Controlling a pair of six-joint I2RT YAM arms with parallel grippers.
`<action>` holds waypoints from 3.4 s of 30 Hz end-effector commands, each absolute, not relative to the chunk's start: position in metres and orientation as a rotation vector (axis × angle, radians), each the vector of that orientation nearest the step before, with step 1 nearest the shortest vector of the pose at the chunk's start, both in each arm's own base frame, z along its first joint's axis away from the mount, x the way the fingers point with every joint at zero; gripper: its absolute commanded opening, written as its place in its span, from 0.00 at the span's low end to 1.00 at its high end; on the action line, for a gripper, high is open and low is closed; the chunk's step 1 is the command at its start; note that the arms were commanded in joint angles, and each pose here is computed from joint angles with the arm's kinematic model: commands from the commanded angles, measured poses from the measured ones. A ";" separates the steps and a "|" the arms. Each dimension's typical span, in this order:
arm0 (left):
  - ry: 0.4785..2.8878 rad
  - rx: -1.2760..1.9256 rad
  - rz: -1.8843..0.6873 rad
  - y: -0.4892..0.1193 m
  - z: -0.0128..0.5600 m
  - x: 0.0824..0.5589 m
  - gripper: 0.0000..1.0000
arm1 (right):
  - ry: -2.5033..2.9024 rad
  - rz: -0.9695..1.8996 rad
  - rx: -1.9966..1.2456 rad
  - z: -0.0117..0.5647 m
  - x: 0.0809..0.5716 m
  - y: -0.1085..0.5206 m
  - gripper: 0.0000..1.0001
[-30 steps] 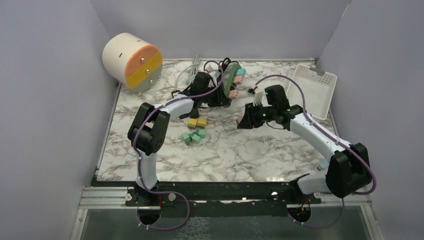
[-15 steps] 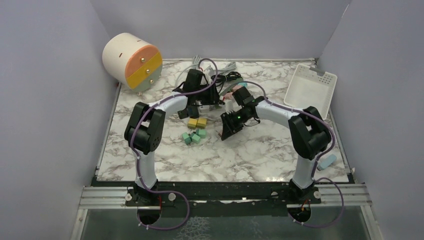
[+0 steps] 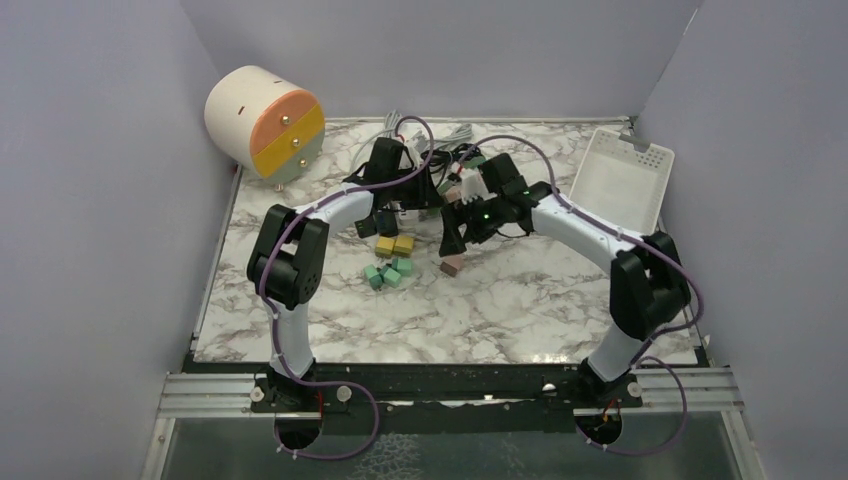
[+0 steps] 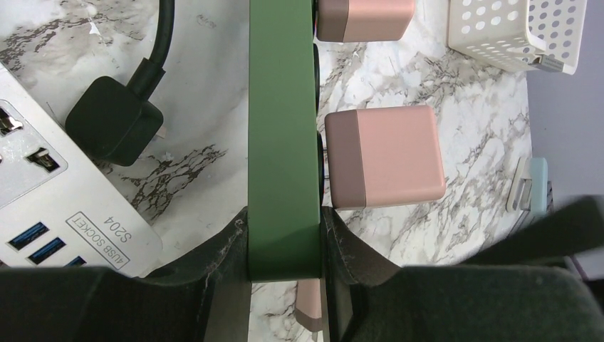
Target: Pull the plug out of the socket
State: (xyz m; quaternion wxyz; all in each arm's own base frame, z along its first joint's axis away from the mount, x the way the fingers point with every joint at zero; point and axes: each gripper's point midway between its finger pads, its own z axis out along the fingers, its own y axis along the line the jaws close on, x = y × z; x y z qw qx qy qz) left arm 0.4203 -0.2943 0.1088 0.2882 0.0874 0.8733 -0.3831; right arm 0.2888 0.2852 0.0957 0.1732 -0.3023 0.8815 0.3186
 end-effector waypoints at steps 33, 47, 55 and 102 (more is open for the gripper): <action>2.017 0.238 -0.956 -0.295 0.178 0.431 0.00 | 2.385 1.209 0.416 0.148 0.408 0.291 0.73; 2.065 0.226 -0.901 -0.289 0.167 0.433 0.00 | 2.338 0.936 0.278 0.164 0.428 0.270 0.01; 2.135 0.185 -0.830 -0.284 0.150 0.443 0.00 | 2.198 0.511 0.079 0.214 0.434 0.231 0.01; 2.112 0.169 -0.739 -0.277 0.146 0.441 0.00 | 2.426 1.197 0.515 0.150 0.442 0.291 0.01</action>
